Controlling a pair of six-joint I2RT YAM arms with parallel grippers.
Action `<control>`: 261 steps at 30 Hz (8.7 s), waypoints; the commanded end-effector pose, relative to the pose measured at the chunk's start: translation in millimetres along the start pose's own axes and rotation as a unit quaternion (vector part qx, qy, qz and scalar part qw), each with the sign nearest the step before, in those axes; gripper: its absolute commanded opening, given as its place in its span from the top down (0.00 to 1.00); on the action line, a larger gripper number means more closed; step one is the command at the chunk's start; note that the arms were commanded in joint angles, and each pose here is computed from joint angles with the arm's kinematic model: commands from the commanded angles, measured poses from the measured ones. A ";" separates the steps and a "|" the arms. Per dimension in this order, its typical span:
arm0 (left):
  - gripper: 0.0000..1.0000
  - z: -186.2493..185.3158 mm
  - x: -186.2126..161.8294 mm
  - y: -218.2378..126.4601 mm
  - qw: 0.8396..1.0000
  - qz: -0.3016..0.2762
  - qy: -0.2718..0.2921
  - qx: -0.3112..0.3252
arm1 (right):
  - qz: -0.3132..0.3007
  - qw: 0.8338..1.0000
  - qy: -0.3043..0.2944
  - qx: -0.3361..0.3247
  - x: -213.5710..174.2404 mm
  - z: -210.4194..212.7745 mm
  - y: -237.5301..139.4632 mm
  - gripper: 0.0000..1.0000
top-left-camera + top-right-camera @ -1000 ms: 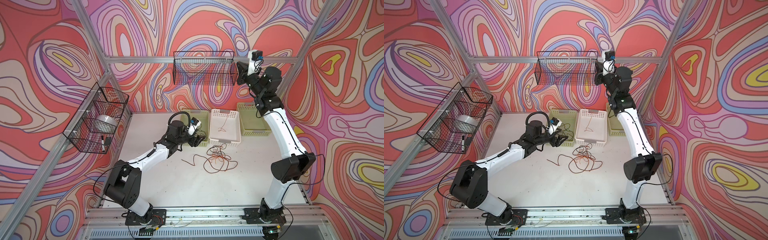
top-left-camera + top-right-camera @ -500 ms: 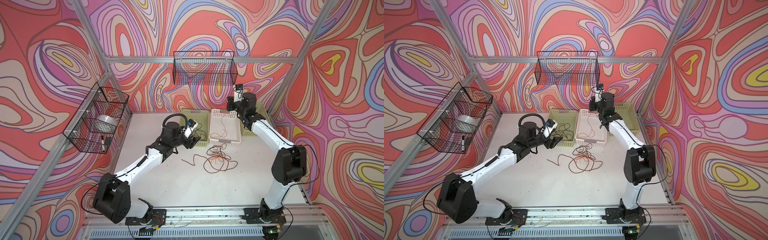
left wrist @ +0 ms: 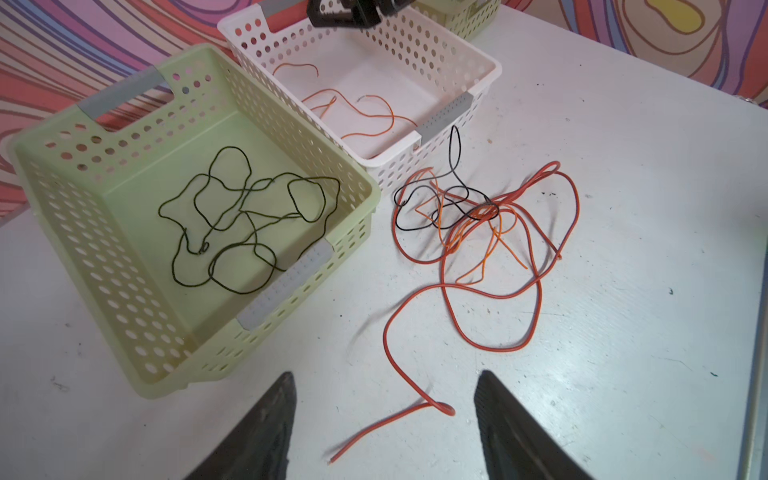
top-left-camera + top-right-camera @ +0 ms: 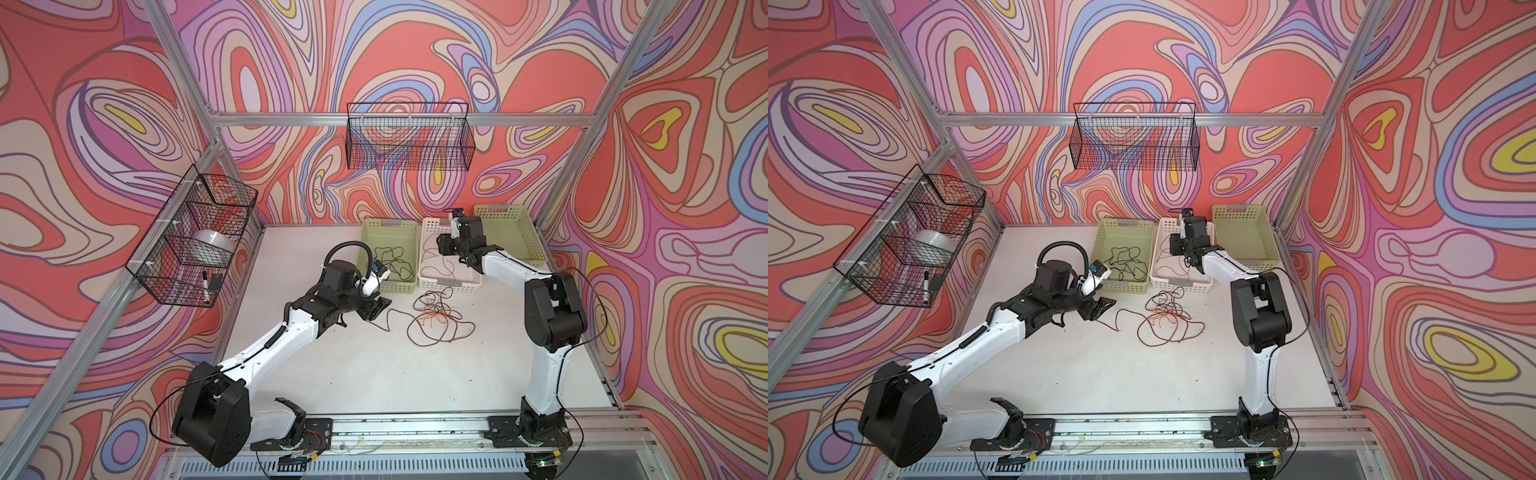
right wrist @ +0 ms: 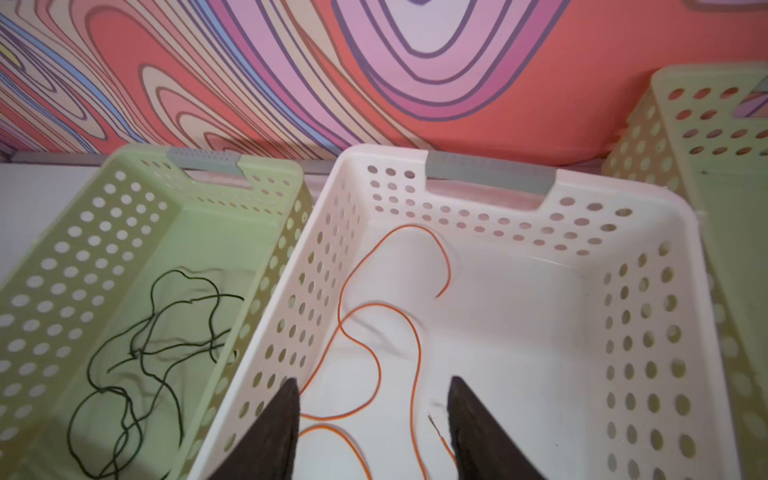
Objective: Untangle the cables
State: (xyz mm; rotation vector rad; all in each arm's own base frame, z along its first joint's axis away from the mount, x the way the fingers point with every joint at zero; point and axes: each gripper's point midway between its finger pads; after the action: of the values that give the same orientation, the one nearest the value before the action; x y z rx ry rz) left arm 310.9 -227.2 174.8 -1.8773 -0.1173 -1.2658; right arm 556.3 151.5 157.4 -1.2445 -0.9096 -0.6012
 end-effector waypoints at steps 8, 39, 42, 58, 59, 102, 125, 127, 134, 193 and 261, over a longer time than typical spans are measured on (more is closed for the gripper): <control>0.33 -9.0 -43.6 33.5 0.996 0.060 -0.069 0.001 | -0.026 0.999 -0.029 0.008 30.2 26.1 -82.3 0.31; 1.00 -11.7 -34.0 45.1 0.995 0.051 -0.068 0.042 | 0.021 0.970 -0.109 0.218 -93.0 162.5 -160.1 0.36; 1.00 -18.0 -10.5 22.3 0.998 0.018 -0.029 0.044 | 0.016 0.959 -0.102 0.263 -95.7 177.5 -161.9 0.36; 1.00 -50.6 104.1 -66.8 0.983 -0.166 0.077 0.024 | 0.016 0.950 -0.027 0.312 -104.4 200.7 -127.9 0.45; 1.00 -50.6 111.8 -71.8 0.981 -0.174 0.082 0.028 | 0.019 0.948 -0.022 0.318 -105.9 202.7 -127.7 0.48; 1.00 -52.2 309.1 -202.9 0.915 -0.348 0.191 0.073 | -0.033 0.956 -0.013 0.291 -139.4 170.7 -172.2 0.37; 1.00 -64.4 310.2 -176.2 0.924 -0.348 0.158 -0.003 | -0.135 0.931 -0.063 0.334 -6.6 206.5 -198.6 0.64; 1.00 -62.1 308.7 -174.2 0.925 -0.347 0.155 0.002 | -0.140 0.934 -0.060 0.323 -4.3 203.0 -199.2 0.83; 1.00 -39.2 287.9 -149.0 0.942 -0.317 0.109 -0.012 | -0.168 0.944 -0.047 0.280 11.9 185.5 -212.5 1.00; 0.42 -5.6 88.2 13.5 0.979 -0.123 -0.143 -0.079 | -0.476 0.847 0.178 -0.157 119.7 -141.8 -224.2 1.00; 0.54 -30.3 -17.0 63.9 0.998 -0.012 -0.055 -0.024 | -0.060 0.993 0.093 -0.027 -100.9 5.3 -180.0 0.59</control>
State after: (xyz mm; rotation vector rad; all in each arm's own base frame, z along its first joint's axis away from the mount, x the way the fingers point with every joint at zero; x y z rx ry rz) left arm 311.2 -282.0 119.4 -2.0068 -0.1381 -1.1251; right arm 375.4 98.3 192.9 -1.0965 -0.8727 -0.9318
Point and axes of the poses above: each gripper's point midway between its finger pads, its own y axis out along the fingers, its own z axis along the line the jaws close on, x = y × z, and after that the axes turned 7 degrees about -y, right-handed
